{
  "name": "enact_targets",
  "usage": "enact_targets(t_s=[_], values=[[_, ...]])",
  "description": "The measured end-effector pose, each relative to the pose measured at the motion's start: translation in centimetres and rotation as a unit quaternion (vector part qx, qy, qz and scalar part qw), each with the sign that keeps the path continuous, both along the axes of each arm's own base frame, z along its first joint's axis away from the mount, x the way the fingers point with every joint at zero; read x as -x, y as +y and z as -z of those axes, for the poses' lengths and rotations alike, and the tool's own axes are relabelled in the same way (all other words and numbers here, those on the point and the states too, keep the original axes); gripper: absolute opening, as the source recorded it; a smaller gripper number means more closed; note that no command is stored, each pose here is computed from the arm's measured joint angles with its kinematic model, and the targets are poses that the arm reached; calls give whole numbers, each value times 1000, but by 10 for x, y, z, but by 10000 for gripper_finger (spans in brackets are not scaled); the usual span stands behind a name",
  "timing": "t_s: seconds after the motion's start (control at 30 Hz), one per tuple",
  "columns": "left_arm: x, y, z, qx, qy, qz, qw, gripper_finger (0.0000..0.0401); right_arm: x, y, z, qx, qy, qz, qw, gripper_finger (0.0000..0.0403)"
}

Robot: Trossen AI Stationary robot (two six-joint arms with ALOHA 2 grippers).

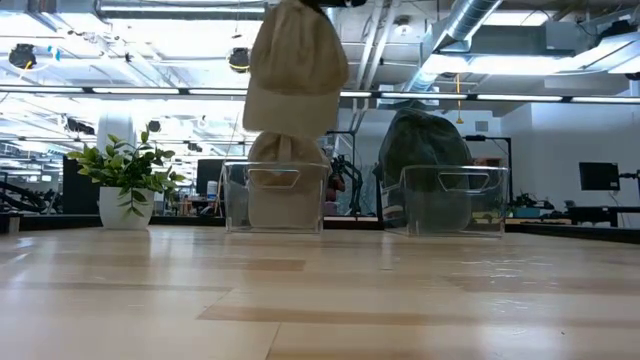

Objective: Pick & Place hat
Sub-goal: Put the brown cap into the left transparent bin

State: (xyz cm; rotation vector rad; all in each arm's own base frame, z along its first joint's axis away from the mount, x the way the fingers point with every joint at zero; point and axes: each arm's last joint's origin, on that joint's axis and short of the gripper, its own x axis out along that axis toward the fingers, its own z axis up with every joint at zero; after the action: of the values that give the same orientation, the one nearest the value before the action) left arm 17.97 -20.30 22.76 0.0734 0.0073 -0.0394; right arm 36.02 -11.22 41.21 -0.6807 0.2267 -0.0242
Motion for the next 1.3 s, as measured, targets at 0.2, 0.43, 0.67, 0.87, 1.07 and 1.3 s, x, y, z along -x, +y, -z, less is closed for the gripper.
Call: enact_targets(t_s=[0.2,0.43,0.67,0.87,1.07,1.3], values=[[-6,6,0,13,1,-16,1000,161,-18,-23,24,8,9,-6,1000,0],[-10,10,1,37,2,-25,999,161,-27,-49,50,15,36,-39,998,0],[-10,10,1,36,2,-25,999,161,-28,-65,63,-1,43,-58,997,0],[-13,13,1,36,2,-32,999,161,-24,-71,61,-8,35,-80,996,0],[-20,20,1,35,2,-50,998,161,-28,-80,71,-14,37,-85,996,0],[-22,30,12,47,13,-65,997,161,-40,-99,105,-30,63,-76,995,0]])
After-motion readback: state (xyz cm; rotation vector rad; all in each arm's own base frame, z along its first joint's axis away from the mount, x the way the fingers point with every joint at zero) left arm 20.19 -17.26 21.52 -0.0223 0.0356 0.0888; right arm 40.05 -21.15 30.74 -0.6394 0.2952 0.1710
